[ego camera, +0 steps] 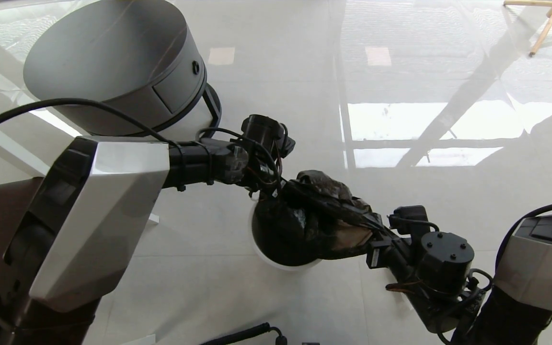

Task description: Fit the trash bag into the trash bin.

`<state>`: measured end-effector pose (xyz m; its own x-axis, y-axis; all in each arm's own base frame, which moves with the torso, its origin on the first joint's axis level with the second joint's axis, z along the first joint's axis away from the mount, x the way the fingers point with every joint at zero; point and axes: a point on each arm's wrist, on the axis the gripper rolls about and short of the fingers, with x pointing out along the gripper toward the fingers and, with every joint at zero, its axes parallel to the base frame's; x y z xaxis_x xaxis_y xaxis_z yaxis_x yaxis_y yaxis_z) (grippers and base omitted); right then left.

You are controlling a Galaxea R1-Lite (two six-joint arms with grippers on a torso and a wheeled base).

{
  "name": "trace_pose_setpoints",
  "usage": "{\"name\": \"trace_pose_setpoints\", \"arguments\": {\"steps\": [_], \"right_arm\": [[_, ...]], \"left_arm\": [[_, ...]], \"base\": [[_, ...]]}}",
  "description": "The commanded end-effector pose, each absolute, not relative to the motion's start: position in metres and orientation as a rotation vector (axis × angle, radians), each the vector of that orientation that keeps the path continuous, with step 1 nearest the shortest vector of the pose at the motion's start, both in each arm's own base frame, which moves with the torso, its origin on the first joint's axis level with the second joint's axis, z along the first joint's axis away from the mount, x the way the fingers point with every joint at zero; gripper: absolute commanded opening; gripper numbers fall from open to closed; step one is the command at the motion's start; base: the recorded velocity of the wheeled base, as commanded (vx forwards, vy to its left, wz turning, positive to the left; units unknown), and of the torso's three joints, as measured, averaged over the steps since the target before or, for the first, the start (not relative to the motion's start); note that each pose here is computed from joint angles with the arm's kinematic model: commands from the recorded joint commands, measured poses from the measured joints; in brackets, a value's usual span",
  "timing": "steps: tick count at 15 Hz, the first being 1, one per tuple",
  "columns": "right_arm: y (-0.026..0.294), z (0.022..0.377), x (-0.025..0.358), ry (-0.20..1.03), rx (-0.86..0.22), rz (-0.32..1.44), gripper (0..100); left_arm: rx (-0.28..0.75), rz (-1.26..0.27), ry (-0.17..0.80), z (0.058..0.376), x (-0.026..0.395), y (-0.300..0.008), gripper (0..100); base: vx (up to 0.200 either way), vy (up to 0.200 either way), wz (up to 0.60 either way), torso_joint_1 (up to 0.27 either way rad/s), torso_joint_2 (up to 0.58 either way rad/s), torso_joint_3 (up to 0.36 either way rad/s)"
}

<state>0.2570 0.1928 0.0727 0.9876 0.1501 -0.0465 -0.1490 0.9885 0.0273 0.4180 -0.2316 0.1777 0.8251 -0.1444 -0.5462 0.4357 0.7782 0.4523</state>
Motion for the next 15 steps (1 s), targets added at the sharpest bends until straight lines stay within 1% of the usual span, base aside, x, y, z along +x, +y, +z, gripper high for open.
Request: {"name": "trace_pose_setpoints", "arguments": {"steps": [1,4,7,9,10,11,12,13,15], "right_arm": [[0.205,0.068,0.256,0.049,0.022,0.18,0],[0.213,0.085,0.261,-0.014,0.059,0.191,0],[0.211,0.085,0.262,-0.013,0.061,0.184,0],[0.208,0.082,0.26,0.0,0.054,0.18,0],[0.207,0.08,0.259,0.008,0.046,0.176,0],[0.206,0.078,0.258,0.017,0.042,0.175,0],[0.204,0.077,0.258,0.022,0.038,0.17,0],[0.203,0.078,0.258,0.019,0.041,0.167,0],[0.202,0.08,0.259,0.013,0.047,0.164,0]], "left_arm": [[0.597,-0.333,0.492,0.191,0.411,-0.232,0],[0.604,-0.341,0.506,0.19,0.409,-0.234,0],[0.607,-0.369,0.507,0.187,0.402,-0.247,0],[0.602,-0.425,0.533,0.186,0.379,-0.274,0],[0.622,-0.465,0.535,0.193,0.354,-0.294,0],[0.646,-0.497,0.521,0.202,0.335,-0.307,0],[0.658,-0.512,0.519,0.207,0.328,-0.308,0],[0.673,-0.514,0.54,0.208,0.325,-0.305,0],[0.685,-0.488,0.558,0.207,0.327,-0.301,0]], "base": [[0.0,0.0,0.0,0.0,0.0,0.0],[0.0,0.0,0.0,0.0,0.0,0.0],[0.0,0.0,0.0,0.0,0.0,0.0],[0.0,0.0,0.0,0.0,0.0,0.0],[0.0,0.0,0.0,0.0,0.0,0.0],[0.0,0.0,0.0,0.0,0.0,0.0],[0.0,0.0,0.0,0.0,0.0,0.0],[0.0,0.0,0.0,0.0,0.0,0.0],[0.0,0.0,0.0,0.0,0.0,0.0]]}}
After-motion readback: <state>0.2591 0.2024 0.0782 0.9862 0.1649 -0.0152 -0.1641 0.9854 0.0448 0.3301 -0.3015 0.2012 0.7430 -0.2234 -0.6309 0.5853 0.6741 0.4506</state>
